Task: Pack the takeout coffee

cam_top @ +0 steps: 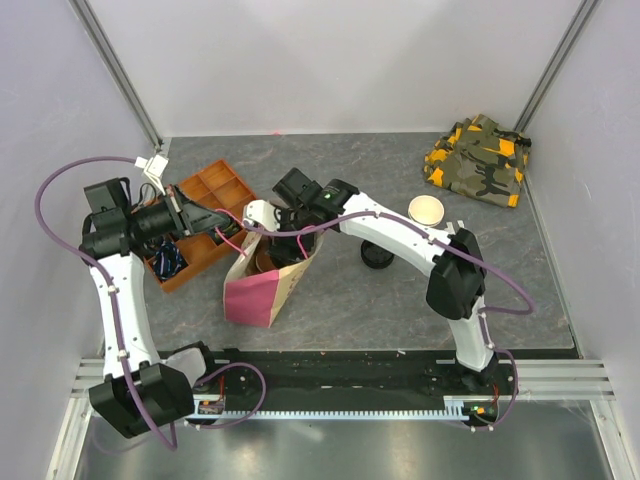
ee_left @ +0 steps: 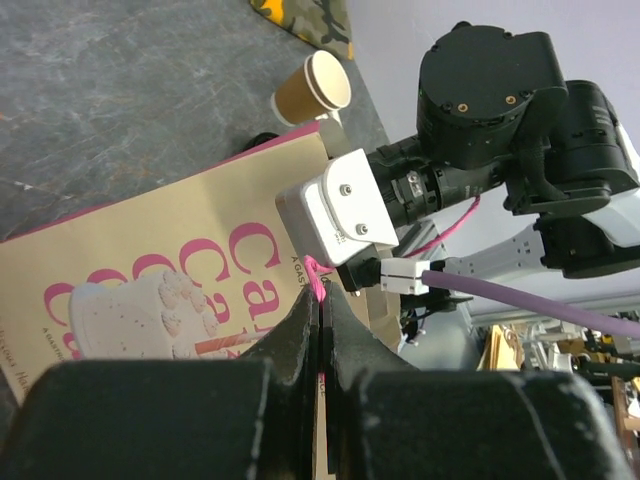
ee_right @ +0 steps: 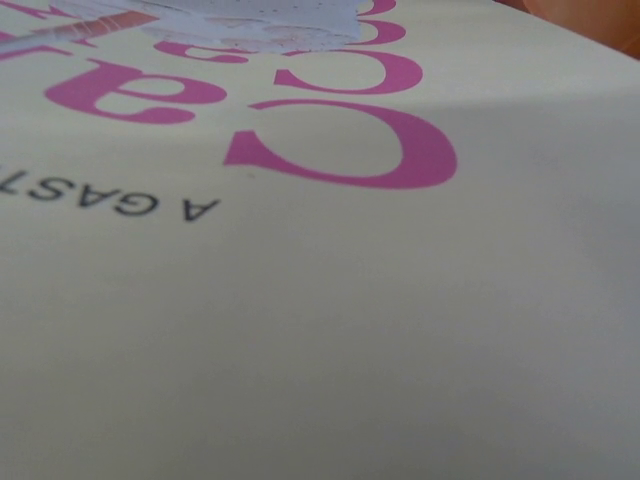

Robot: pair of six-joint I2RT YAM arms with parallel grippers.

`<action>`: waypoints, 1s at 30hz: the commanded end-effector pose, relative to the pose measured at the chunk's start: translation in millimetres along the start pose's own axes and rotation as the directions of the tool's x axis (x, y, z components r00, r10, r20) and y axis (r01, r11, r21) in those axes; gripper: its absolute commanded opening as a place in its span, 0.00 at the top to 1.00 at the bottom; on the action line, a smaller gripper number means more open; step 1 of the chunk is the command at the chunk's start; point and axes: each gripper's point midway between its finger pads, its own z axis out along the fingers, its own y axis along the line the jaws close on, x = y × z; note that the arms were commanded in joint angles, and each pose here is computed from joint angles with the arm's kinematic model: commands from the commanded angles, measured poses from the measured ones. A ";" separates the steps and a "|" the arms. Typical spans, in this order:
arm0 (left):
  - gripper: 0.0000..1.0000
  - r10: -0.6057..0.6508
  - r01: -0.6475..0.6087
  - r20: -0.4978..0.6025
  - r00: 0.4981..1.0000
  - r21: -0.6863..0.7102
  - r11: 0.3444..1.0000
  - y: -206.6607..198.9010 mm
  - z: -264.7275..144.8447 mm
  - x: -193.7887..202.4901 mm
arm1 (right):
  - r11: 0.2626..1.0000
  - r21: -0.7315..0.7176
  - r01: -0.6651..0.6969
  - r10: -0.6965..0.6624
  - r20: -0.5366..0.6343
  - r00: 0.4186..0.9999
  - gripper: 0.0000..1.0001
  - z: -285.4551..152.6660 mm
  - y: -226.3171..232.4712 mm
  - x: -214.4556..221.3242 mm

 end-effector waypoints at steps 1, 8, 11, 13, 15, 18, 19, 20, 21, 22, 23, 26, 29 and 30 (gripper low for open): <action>0.98 0.086 -0.083 0.026 0.996 -0.085 0.993 9.4 -6.5 -14.8 | 0.998 -0.052 -0.019 0.011 -0.162 0.987 0.80 7.1 15.0 28.6; 0.98 0.073 -0.078 -0.031 0.997 -0.237 0.968 37.5 -16.0 -5.9 | 0.999 -0.022 -0.033 0.029 -0.153 0.988 0.78 13.0 12.3 16.8; 0.98 0.093 -0.103 -0.049 0.994 -0.289 0.952 45.9 -20.5 -3.1 | 0.998 -0.006 -0.058 0.057 -0.138 0.989 0.80 16.8 9.2 9.7; 0.98 0.100 -0.115 -0.062 0.993 -0.341 0.933 55.3 -24.4 -0.6 | 0.997 0.006 -0.074 0.074 -0.122 0.990 0.81 18.4 7.6 4.0; 0.98 0.117 -0.140 -0.085 0.990 -0.364 0.921 60.4 -27.2 3.0 | 0.997 0.020 -0.075 0.076 -0.108 0.991 0.81 19.6 5.2 0.4; 0.98 0.106 -0.143 -0.114 0.988 -0.399 0.906 69.1 -30.7 10.7 | 0.996 0.032 -0.085 0.087 -0.087 0.992 0.82 22.4 4.4 -4.7; 0.98 0.101 -0.141 -0.120 0.988 -0.402 0.904 70.3 -31.1 12.3 | 0.996 0.032 -0.082 0.085 -0.080 0.993 0.82 23.4 5.4 -7.3; 0.98 0.102 -0.147 -0.131 0.986 -0.400 0.905 72.6 -30.9 14.4 | 0.997 0.037 -0.074 0.077 -0.065 0.995 0.82 23.6 4.9 -11.5; 0.98 0.091 -0.143 -0.143 0.986 -0.413 0.899 76.4 -31.6 18.6 | 0.996 0.042 -0.073 0.075 -0.061 0.995 0.82 24.1 3.6 -12.4; 0.98 0.085 -0.142 -0.151 0.985 -0.424 0.894 79.9 -32.6 21.2 | 0.997 0.042 -0.067 0.070 -0.061 0.996 0.81 25.5 5.6 -13.5; 0.98 0.080 -0.142 -0.160 0.984 -0.430 0.892 83.5 -32.6 22.9 | 0.997 0.045 -0.066 0.068 -0.056 0.996 0.81 26.1 4.7 -14.9; 0.98 0.051 -0.142 -0.201 0.978 -0.469 0.872 96.9 -34.4 34.2 | 0.997 0.043 -0.060 0.062 -0.058 0.996 0.81 29.5 6.5 -15.0; 0.98 0.018 -0.136 -0.229 0.973 -0.509 0.850 107.5 -35.8 43.1 | 0.998 0.039 -0.056 0.058 -0.059 0.997 0.81 29.5 8.6 -15.1; 0.98 -0.006 -0.131 -0.247 0.969 -0.535 0.834 115.0 -37.3 48.4 | 0.998 0.036 -0.056 0.058 -0.061 0.996 0.81 29.9 10.2 -14.2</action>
